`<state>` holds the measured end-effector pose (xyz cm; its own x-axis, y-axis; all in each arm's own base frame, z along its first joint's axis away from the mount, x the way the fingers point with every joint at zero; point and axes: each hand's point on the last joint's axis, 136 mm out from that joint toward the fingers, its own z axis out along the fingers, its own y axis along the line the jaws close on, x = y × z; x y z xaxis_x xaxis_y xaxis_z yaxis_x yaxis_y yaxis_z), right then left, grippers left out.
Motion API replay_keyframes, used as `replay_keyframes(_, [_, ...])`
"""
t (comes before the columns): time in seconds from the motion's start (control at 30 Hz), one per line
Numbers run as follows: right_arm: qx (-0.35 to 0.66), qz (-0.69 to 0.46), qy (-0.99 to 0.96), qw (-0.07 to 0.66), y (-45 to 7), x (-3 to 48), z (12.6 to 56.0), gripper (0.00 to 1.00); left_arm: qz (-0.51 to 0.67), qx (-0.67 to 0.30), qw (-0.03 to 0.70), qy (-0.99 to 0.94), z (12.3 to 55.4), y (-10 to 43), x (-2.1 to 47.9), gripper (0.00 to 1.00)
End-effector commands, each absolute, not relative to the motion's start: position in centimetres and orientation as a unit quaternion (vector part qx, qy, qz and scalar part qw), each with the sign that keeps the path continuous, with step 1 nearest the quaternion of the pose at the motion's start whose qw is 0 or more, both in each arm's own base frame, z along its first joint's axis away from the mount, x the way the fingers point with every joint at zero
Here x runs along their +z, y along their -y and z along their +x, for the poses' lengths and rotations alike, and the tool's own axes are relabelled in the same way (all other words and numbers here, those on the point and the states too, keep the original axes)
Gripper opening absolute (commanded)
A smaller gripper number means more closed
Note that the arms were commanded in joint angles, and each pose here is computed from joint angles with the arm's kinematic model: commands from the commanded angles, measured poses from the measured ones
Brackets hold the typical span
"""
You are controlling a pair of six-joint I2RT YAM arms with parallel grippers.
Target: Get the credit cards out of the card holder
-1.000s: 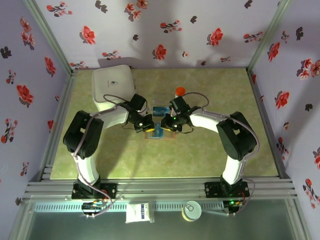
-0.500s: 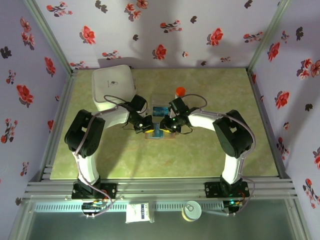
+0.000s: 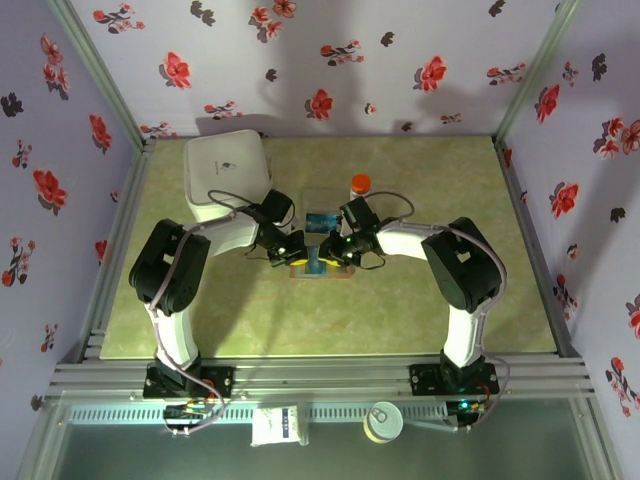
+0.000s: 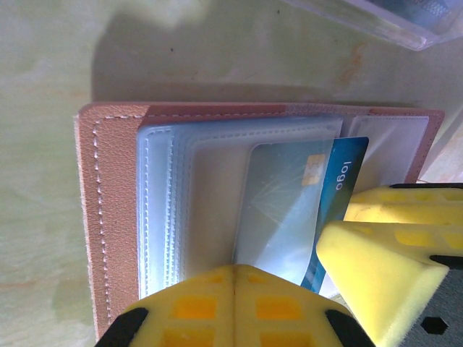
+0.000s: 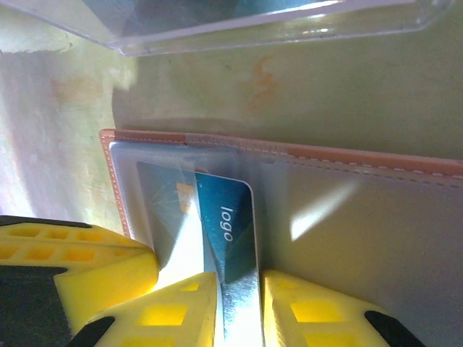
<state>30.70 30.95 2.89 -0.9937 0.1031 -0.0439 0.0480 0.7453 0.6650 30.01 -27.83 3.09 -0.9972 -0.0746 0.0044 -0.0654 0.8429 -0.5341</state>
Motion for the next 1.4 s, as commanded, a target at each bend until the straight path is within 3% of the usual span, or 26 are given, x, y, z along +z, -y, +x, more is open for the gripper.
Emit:
replay_keyframes(0.0, [0.376,0.052,-0.925,0.032,-31.2,2.9,30.7,0.22,-0.034,-0.254,-0.008,-0.967,29.4,27.1,1.7,0.0])
replay_keyframes(0.37, [0.382,0.061,-0.921,0.031,-30.7,2.7,30.6,0.13,-0.034,-0.256,-0.006,-0.966,29.6,27.3,1.7,0.0])
replay_keyframes(0.93, [0.347,0.062,-0.934,0.055,-27.8,4.4,30.2,0.09,-0.036,-0.257,-0.001,-0.966,29.8,27.0,2.3,0.0])
replay_keyframes(1.37, [0.32,-0.004,-0.943,0.089,-26.9,7.4,30.7,0.03,-0.038,-0.266,0.03,-0.963,30.9,27.3,4.1,0.01])
